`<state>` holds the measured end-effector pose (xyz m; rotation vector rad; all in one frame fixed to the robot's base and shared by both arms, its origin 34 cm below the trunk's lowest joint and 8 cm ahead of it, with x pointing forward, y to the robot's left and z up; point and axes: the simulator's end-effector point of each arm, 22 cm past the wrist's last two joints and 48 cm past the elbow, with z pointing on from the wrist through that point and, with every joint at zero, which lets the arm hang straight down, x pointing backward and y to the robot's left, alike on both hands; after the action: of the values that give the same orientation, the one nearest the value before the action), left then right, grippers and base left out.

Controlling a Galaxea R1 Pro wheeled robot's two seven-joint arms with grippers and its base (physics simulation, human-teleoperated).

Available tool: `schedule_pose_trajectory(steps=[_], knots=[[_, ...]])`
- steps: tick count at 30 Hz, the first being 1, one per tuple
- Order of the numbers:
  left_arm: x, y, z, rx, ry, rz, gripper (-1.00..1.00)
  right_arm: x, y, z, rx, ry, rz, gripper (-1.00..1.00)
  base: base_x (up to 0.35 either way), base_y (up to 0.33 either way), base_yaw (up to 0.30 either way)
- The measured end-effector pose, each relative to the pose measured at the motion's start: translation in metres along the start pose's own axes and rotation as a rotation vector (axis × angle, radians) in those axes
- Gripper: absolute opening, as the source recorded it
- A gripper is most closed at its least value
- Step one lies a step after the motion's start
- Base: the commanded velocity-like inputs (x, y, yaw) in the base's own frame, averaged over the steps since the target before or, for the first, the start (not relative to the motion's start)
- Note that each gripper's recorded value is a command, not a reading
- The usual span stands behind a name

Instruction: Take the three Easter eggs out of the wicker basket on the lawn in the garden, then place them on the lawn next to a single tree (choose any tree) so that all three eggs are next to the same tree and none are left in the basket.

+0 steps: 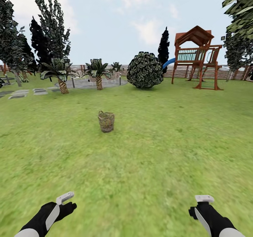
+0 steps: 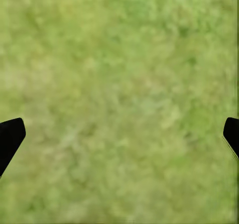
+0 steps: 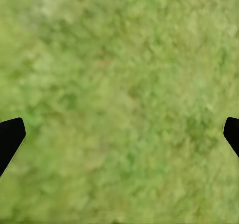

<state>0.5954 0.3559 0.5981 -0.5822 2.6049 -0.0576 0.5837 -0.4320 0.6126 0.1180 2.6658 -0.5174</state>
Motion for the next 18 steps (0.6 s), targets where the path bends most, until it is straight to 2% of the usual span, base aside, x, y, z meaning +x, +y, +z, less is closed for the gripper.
schedule_pose_trajectory(steps=[18], knots=[[0.0, -0.0001, 0.0, 0.0, 0.0, 0.0, 1.0, 0.0003, 0.0003, 0.0, 0.0, 0.001, 0.0, 1.0, 0.328, 0.0, 0.0]])
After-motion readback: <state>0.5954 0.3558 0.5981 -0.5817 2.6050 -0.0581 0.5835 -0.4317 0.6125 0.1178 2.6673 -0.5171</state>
